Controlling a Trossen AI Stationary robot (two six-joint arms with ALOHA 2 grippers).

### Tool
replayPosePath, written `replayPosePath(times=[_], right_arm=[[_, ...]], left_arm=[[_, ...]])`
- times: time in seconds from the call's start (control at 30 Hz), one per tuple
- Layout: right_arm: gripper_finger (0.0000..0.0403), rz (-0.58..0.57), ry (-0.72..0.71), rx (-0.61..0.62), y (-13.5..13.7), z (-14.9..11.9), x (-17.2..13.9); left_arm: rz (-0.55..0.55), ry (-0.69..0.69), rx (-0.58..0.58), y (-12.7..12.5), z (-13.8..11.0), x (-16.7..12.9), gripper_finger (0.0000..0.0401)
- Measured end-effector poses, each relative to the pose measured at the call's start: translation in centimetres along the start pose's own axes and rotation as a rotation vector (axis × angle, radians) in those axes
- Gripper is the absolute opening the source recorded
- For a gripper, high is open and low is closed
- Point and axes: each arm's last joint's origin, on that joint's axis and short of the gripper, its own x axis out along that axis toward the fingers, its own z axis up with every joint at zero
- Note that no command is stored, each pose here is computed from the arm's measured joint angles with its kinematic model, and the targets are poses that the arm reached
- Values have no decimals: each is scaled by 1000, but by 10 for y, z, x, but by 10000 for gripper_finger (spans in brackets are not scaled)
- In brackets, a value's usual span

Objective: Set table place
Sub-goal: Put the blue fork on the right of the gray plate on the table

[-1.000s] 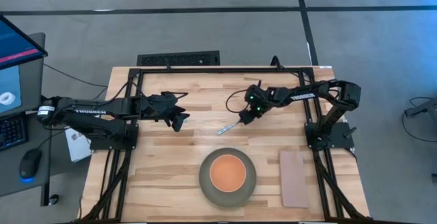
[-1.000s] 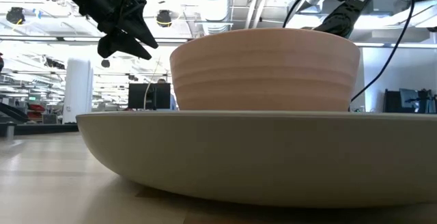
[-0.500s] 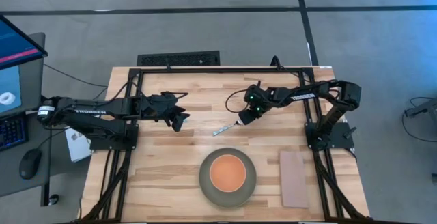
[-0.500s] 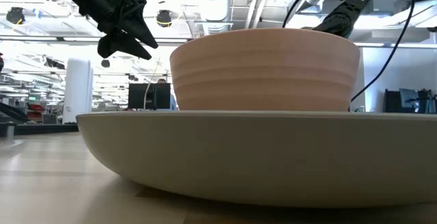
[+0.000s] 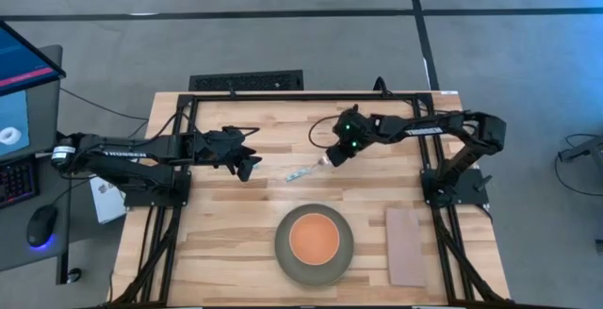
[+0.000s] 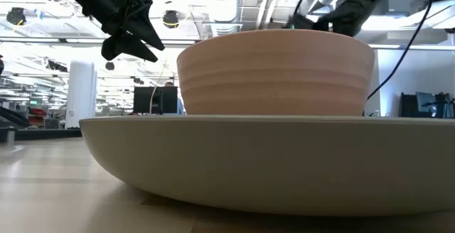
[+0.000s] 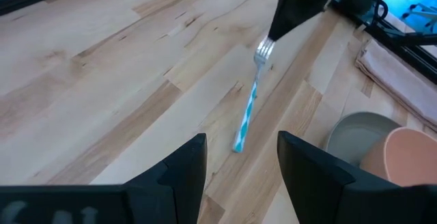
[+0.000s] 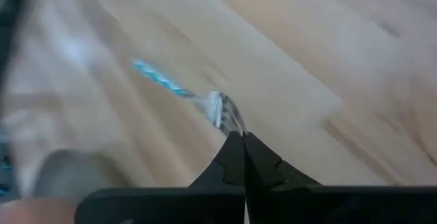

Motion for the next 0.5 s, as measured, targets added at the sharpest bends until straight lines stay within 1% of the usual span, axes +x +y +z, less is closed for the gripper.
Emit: replayPosePath(times=[0.07,0.13,0.2,0.37,0.5], right_arm=[[10,45,-29,-24,9,9,-13],[10,87,-51,-76,18,18,-29],[10,104,-59,-128,27,24,-49],[10,79,-36,-264,50,32,-104],[10,74,-34,-360,69,31,-148]], left_arm=[[0,0,0,0,0,0,169],[0,0,0,0,0,0,169],[0,1,0,0,0,0,169],[0,1,3,0,0,0,169],[0,0,6,0,0,0,169]])
